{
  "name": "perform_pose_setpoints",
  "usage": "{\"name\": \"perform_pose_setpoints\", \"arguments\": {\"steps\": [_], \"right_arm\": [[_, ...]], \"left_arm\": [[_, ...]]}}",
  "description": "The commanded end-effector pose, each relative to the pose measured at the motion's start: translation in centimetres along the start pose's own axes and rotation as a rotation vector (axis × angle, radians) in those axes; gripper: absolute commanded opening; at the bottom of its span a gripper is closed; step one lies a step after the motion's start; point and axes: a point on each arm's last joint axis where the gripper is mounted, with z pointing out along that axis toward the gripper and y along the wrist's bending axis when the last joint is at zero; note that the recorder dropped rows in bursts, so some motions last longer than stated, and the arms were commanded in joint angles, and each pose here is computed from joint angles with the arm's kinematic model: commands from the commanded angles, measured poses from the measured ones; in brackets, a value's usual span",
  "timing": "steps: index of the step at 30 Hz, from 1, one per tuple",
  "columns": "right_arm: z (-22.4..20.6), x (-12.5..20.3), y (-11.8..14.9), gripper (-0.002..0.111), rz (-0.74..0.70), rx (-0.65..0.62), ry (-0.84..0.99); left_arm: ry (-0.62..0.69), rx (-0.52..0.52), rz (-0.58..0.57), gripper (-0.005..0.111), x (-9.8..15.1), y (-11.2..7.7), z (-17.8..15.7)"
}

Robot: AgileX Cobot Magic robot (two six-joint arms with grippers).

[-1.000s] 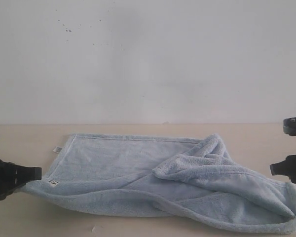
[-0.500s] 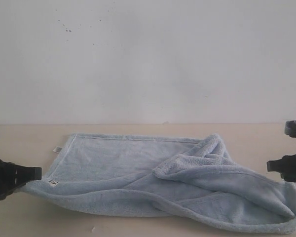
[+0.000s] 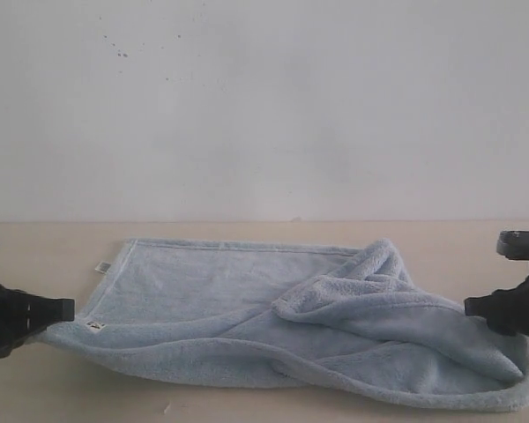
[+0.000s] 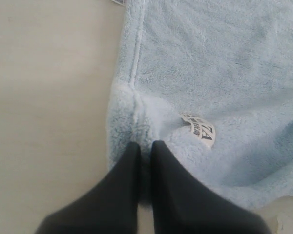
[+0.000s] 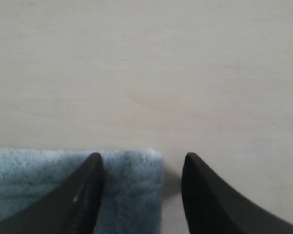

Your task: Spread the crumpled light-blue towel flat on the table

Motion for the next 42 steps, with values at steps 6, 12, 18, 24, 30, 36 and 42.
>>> {"name": "perform_pose_setpoints", "arguments": {"steps": [6,12,18,24,30,36,42], "right_arm": [[-0.6,1.3,-3.3,0.0,0.119,0.209,0.115],[-5.1,-1.5,-4.4,0.0,0.023,0.304,0.038],[-11.2,-4.3,-4.7,0.0,0.03,0.387,-0.096],[-18.9,-5.3,-5.3,0.0,-0.015,0.536,-0.145],[-27.4,-5.2,-4.7,0.0,0.026,0.553,-0.306],[-33.8,-4.0,-3.5,0.0,0.066,0.469,-0.488],[-36.3,-3.1,-2.9,0.0,0.083,0.423,-0.555]], "left_arm": [[-0.006,0.002,0.041,0.004,0.0,0.0,-0.1],[-0.058,0.011,0.044,0.004,-0.9,-0.2,-2.0],[-0.171,0.016,0.078,0.004,-2.5,-0.5,-7.9],[-0.26,0.009,0.082,0.004,-2.5,-0.3,-14.1],[-0.378,0.049,0.097,0.004,-2.6,-0.8,-19.4],[-0.424,0.08,0.193,0.004,-3.6,-1.7,-23.9],[-0.467,0.088,0.263,0.004,-4.6,-2.0,-27.1]]}}
